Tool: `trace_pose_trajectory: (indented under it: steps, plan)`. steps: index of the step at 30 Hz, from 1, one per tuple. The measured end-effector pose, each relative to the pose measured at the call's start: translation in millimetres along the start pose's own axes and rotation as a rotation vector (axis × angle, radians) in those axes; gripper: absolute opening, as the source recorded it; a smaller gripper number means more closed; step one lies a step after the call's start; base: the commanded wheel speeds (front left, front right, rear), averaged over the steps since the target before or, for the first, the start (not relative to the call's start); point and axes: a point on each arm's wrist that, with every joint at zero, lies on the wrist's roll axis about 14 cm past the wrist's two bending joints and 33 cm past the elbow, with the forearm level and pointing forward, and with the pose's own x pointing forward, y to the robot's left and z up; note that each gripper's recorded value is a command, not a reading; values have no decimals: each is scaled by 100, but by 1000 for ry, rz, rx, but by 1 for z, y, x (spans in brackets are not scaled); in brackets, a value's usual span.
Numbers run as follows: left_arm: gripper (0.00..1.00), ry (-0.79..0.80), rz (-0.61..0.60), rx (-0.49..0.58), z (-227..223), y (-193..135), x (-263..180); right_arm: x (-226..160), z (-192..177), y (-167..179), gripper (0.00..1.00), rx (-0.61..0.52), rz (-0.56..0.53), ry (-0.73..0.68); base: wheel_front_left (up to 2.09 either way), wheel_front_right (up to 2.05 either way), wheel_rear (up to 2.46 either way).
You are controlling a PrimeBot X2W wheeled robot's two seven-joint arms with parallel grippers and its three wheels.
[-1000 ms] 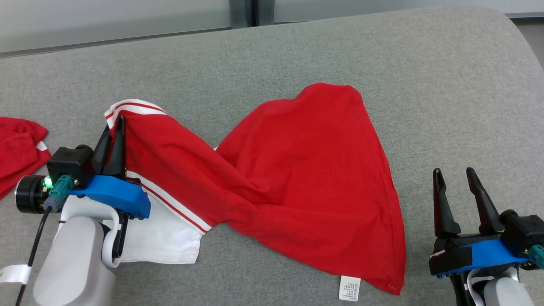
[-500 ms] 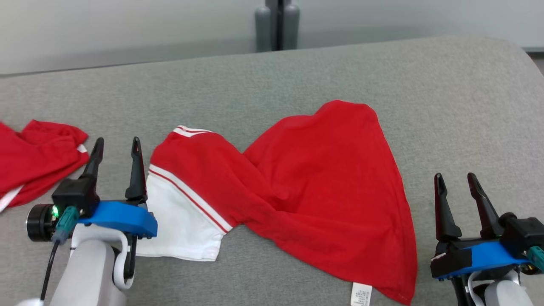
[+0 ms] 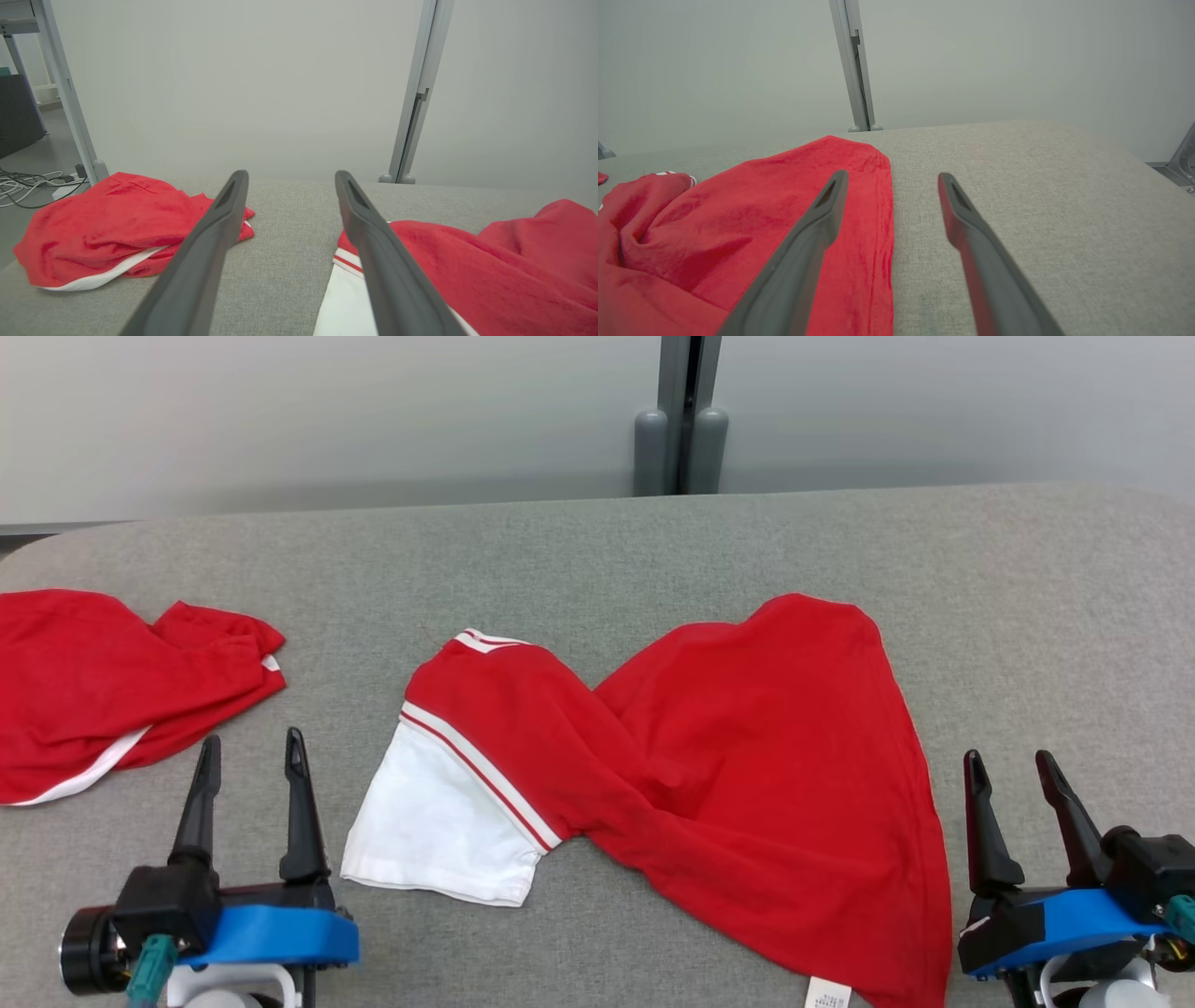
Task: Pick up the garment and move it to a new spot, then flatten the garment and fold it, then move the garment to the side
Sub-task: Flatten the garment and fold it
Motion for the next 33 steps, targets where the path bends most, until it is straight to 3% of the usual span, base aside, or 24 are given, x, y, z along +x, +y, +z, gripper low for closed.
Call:
trace_pose_trajectory:
  steps: [10, 21, 33]
  plan:
    - [100, 4, 34, 0, 0, 6, -24, 0, -3, 9, 100, -14, 32, 45, 0, 0, 0]
    - [100, 3, 48, 1, 0, 13, -23, 39, 8, 20, 100, -121, 108, 120, 0, 0, 0]
    - [100, 15, 81, -1, -3, 22, -25, 34, -77, 12, 100, -136, 103, 419, 0, 0, 0]
